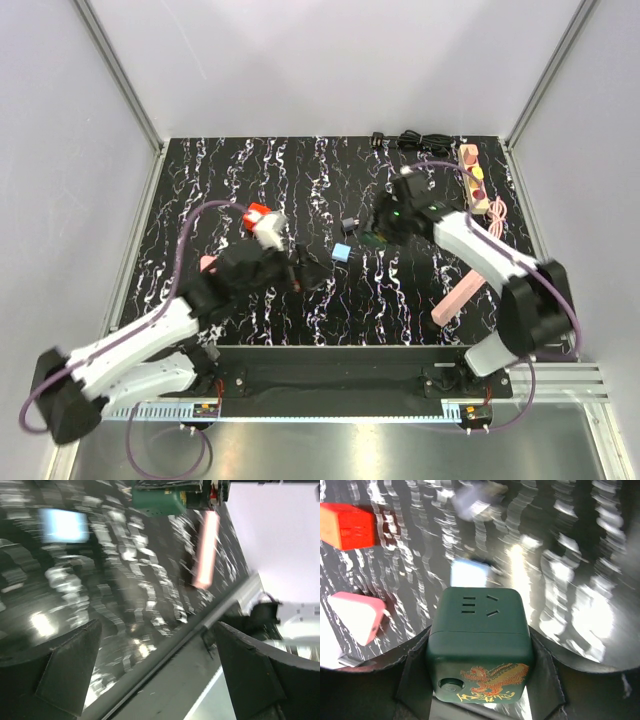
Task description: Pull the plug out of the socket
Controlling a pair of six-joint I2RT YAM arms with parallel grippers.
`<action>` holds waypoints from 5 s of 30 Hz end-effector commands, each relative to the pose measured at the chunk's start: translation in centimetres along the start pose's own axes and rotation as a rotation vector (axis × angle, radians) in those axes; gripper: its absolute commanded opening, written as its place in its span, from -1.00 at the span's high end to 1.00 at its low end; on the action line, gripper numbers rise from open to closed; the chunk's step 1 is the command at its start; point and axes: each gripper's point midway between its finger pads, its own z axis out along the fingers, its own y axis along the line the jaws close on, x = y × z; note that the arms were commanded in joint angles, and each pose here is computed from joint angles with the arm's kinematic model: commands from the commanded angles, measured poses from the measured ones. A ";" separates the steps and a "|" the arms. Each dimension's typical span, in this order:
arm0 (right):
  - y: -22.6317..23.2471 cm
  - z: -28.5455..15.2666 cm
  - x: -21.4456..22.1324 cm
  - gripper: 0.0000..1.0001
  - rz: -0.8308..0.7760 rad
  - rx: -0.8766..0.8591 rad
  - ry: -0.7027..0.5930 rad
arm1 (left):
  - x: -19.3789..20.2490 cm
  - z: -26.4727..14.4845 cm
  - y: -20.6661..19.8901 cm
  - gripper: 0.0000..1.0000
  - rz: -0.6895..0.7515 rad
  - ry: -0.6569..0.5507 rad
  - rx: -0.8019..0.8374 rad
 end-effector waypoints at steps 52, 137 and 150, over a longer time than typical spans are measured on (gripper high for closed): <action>9.3 0.8 -5.5 -0.99 -0.290 0.017 -0.311 | 5.0 -8.3 6.0 -0.98 -0.396 -0.040 -0.165; -29.9 4.0 -21.6 -0.87 0.122 0.608 -0.282 | -20.4 26.3 3.6 -0.67 0.376 -0.308 0.253; -29.5 7.7 -23.9 -0.53 0.061 0.542 -0.210 | -20.1 27.1 3.8 -0.66 0.377 -0.288 0.301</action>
